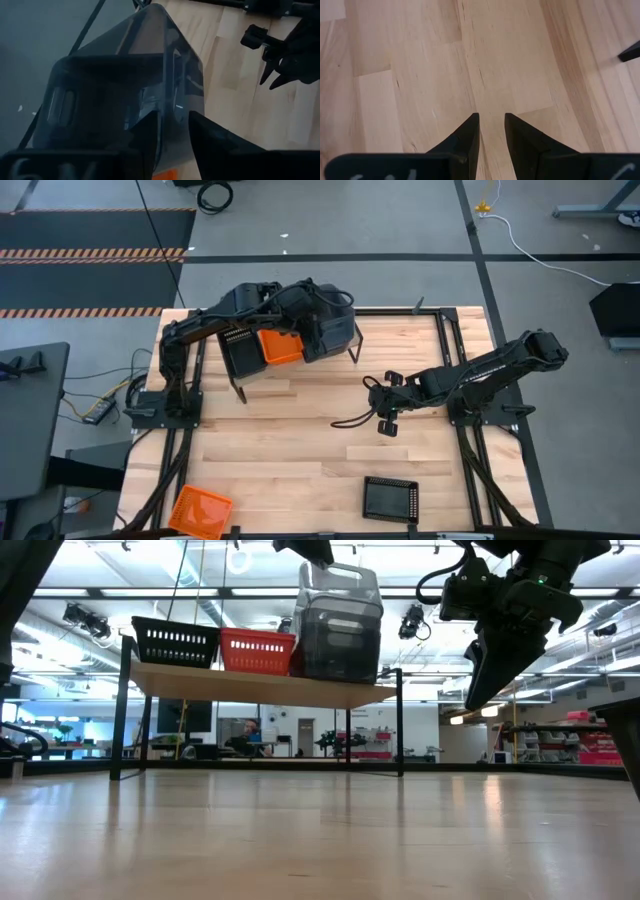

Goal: Stack baskets on shelf by color
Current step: Stack the black bin on top of the other black bin on the shelf, then stack the black basket on top of the other black basket on the shelf

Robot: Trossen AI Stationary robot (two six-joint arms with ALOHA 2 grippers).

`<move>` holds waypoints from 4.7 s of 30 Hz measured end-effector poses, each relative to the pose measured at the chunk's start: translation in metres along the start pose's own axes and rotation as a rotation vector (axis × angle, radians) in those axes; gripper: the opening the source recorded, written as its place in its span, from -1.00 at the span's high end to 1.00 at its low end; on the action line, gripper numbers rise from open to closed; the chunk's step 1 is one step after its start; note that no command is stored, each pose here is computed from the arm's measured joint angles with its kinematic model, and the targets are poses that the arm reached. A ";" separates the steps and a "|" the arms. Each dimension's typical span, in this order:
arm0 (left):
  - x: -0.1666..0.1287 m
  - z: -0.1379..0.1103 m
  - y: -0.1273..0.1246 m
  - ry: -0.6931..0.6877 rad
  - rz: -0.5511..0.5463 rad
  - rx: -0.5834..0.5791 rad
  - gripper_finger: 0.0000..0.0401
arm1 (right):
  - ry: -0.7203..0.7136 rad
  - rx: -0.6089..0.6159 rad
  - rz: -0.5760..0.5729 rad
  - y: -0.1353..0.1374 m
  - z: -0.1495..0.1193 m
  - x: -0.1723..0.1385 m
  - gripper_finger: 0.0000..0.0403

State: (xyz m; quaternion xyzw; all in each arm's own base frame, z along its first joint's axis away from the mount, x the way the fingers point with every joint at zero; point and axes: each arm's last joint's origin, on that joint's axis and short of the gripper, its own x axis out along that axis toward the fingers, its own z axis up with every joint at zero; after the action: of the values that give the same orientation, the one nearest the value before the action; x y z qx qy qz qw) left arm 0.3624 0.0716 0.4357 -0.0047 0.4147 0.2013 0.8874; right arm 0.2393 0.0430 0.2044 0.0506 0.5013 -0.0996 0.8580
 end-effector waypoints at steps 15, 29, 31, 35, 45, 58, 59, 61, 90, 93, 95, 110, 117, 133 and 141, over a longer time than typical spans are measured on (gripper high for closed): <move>0.011 0.001 -0.011 0.011 0.029 0.105 0.94 | -0.001 -0.007 0.000 0.000 0.000 0.000 0.51; 0.011 0.002 -0.010 0.007 0.027 0.070 0.74 | -0.001 -0.026 0.000 0.000 0.000 0.000 0.51; 0.013 0.002 -0.011 0.011 0.027 0.071 0.72 | -0.001 -0.027 0.000 0.000 0.000 0.000 0.51; 0.022 0.002 -0.014 0.031 0.030 0.071 0.68 | -0.001 -0.033 0.000 0.000 0.000 0.000 0.51; 0.040 -0.002 -0.019 0.099 0.027 0.086 0.66 | -0.007 -0.059 0.001 0.000 0.001 0.000 0.51; 0.047 -0.002 -0.021 0.111 0.008 0.079 0.70 | -0.010 -0.094 -0.001 0.000 0.001 0.000 0.51; 0.049 -0.002 -0.021 0.112 0.008 0.079 0.68 | -0.010 -0.099 -0.001 0.000 0.001 0.000 0.51; 0.054 -0.003 -0.022 0.131 0.006 0.083 0.64 | -0.010 -0.102 -0.002 0.000 0.001 0.000 0.51; -0.005 -0.006 -0.064 0.008 -0.037 0.097 0.60 | -0.017 -0.217 -0.095 -0.011 0.004 0.002 0.51; -0.014 -0.016 -0.087 0.047 -0.074 0.125 0.60 | -0.018 -0.262 -0.095 -0.011 0.004 0.002 0.51; -0.016 -0.025 -0.105 0.081 -0.094 0.135 0.60 | -0.031 -0.291 -0.087 -0.010 0.006 0.002 0.51; 0.015 -0.118 -0.233 0.154 -0.121 0.362 0.60 | -0.026 -0.352 0.155 0.009 0.002 -0.001 0.51; 0.039 -0.146 -0.261 0.054 -0.186 0.408 0.65 | -0.148 -0.491 0.194 0.027 0.010 0.006 0.51; 0.089 -0.197 -0.283 -0.074 -0.434 0.325 0.76 | -0.096 -0.567 0.275 0.078 0.009 0.013 0.51; 0.087 -0.210 -0.297 -0.169 -0.543 0.222 0.76 | -0.152 -0.708 0.378 0.137 0.017 -0.035 0.51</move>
State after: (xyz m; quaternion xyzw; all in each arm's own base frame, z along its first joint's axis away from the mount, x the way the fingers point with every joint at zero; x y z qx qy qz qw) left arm 0.3658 -0.2075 0.1861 -0.0017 0.3424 -0.0900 0.9352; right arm 0.2678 0.1779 0.2416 -0.1640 0.4216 0.2349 0.8603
